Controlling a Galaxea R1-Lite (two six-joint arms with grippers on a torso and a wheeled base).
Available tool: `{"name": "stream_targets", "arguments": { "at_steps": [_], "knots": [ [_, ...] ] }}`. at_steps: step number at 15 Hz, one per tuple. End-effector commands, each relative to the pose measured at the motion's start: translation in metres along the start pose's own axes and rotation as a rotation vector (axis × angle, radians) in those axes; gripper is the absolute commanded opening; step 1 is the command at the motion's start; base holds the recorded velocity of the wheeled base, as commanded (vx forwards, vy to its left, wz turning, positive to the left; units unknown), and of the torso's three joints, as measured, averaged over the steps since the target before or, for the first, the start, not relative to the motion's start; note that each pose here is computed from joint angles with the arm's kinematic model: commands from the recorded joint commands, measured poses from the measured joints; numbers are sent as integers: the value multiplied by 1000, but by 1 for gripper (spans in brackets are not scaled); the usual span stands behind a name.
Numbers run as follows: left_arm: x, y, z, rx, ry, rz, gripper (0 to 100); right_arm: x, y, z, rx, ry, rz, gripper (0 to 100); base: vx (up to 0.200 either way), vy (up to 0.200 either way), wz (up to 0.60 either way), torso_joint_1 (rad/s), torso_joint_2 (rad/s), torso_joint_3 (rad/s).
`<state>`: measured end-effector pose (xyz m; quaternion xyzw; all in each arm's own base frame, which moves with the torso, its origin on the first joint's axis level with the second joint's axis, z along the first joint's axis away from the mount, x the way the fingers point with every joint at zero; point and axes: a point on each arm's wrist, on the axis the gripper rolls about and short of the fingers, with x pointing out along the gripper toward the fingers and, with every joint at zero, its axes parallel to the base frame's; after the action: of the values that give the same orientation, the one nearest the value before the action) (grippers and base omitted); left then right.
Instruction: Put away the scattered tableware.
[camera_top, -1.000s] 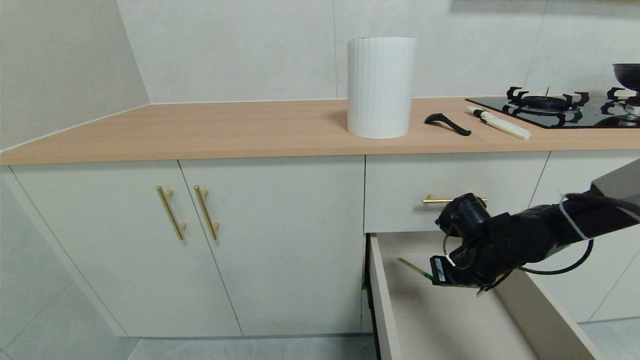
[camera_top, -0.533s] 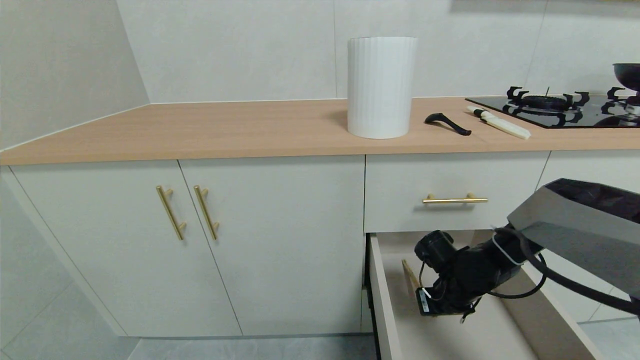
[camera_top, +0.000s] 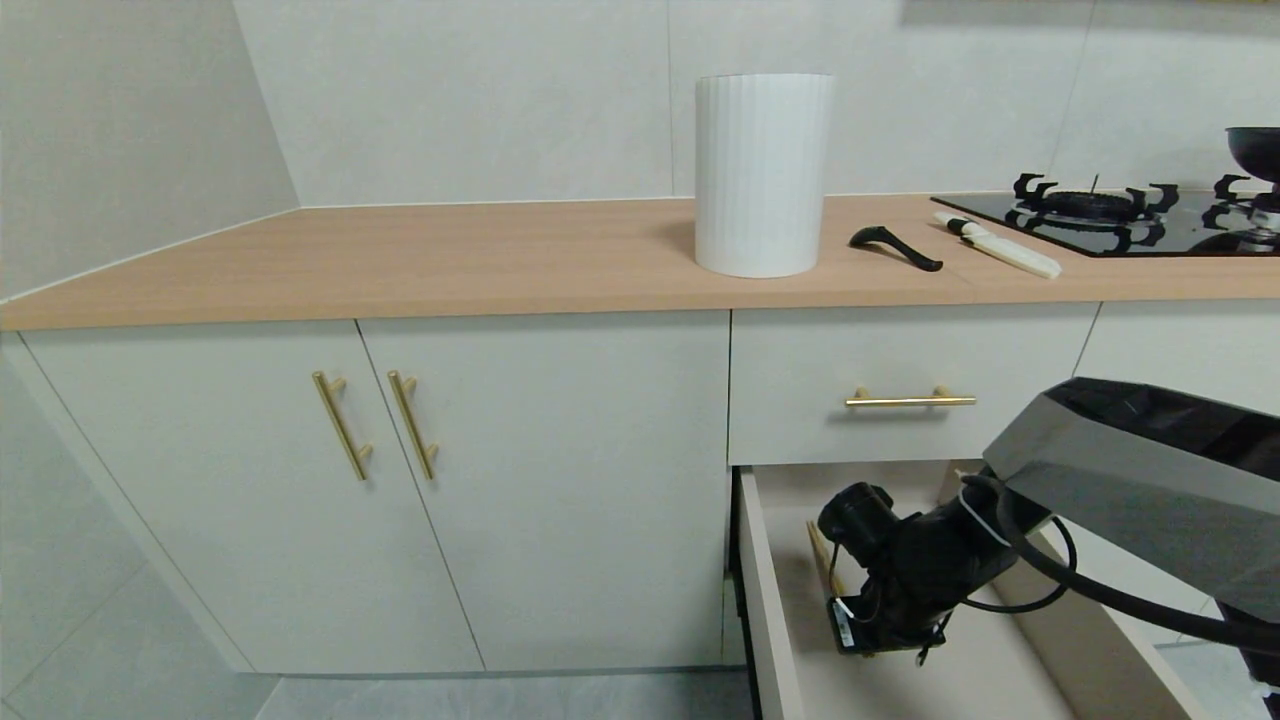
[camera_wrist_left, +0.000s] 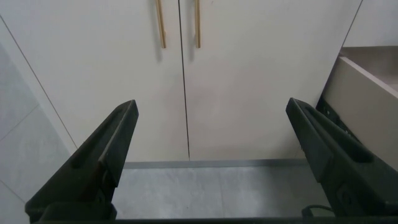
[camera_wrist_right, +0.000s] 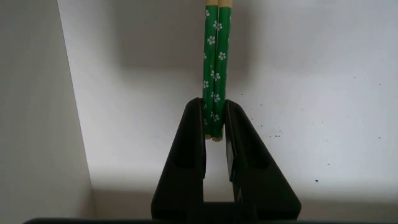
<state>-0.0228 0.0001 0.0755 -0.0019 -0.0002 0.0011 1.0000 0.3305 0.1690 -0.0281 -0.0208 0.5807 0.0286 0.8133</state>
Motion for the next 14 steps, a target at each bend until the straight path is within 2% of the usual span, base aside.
{"name": "stream_targets", "arguments": {
  "at_steps": [1,8,10,14],
  "knots": [
    [0,0,0,-1,0,1,100,0,0,0,0,2,1,100,0,0,0,0,0,0],
    [0,0,0,-1,0,1,100,-4,0,1,2,-8,5,100,0,0,0,0,0,0],
    [0,0,0,-1,0,1,100,-32,-3,9,17,-68,21,100,0,0,0,0,0,0],
    [0,0,0,-1,0,1,100,-141,-38,22,94,-261,79,100,0,0,0,0,0,0]
  ]
}}
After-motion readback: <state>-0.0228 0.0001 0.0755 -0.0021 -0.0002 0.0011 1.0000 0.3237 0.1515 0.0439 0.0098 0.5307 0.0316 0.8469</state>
